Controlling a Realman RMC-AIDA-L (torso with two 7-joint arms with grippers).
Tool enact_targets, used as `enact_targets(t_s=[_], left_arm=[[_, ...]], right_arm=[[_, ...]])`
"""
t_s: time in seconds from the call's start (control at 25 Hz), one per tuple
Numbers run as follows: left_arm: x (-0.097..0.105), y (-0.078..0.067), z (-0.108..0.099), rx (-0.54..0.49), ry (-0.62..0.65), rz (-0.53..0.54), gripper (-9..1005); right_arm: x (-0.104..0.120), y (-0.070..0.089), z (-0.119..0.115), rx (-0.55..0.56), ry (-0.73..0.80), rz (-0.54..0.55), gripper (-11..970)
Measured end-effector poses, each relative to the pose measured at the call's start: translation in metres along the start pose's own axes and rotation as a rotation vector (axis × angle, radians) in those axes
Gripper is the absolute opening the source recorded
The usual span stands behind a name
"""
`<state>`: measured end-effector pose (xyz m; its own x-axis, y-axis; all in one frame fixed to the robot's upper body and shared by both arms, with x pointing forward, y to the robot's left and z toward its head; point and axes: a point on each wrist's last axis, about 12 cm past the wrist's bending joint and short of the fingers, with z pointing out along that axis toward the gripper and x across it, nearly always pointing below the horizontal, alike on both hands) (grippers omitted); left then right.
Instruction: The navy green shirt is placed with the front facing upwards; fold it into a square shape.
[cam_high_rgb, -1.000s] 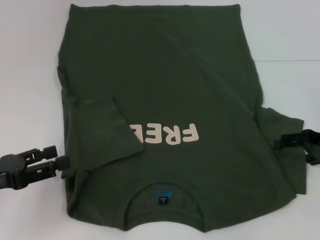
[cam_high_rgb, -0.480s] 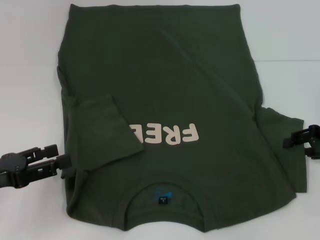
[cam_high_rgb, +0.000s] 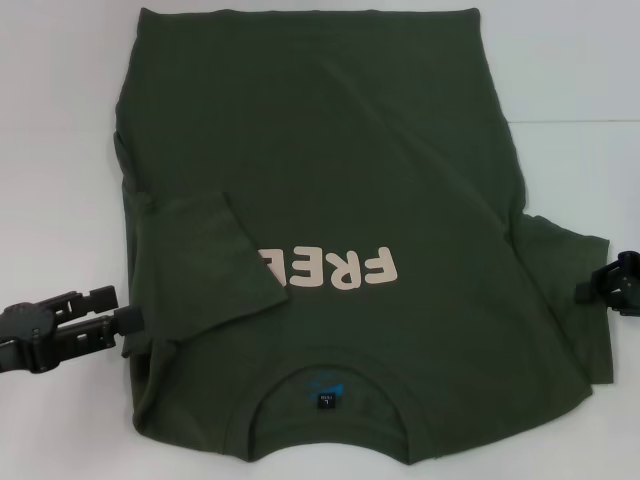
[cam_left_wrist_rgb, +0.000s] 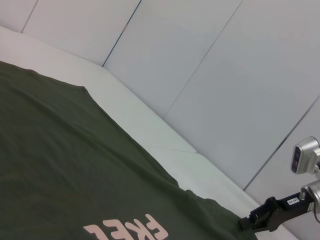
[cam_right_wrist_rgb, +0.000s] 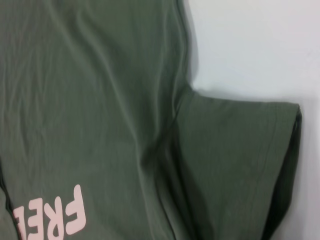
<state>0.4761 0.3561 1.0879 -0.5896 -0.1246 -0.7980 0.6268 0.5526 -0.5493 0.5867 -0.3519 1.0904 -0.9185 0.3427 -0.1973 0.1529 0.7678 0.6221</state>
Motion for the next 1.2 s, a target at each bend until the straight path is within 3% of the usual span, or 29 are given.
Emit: enact_targets(t_s=[0.2,0.4,0.64,1.2], left_arm=[[-0.001,0.0,0.0,-0.003,-0.002,0.001,806],[-0.002,0.001,0.0,-0.004,-0.011,0.006,806],[-0.003,0.001,0.0,-0.004,-0.011,0.009,805],[-0.005,0.002,0.001,-0.002,-0.024,0.009,805]], right_arm=[[-0.001,-0.001,-0.002,0.008,0.002,-0.02,242],[-0.003,-0.001,-0.005,0.01,0.002,-0.031,92],[-0.004,0.002,-0.004,0.007,0.007,-0.051,42],[-0.004,0.002,-0.011,-0.011,0.026,-0.063,37]])
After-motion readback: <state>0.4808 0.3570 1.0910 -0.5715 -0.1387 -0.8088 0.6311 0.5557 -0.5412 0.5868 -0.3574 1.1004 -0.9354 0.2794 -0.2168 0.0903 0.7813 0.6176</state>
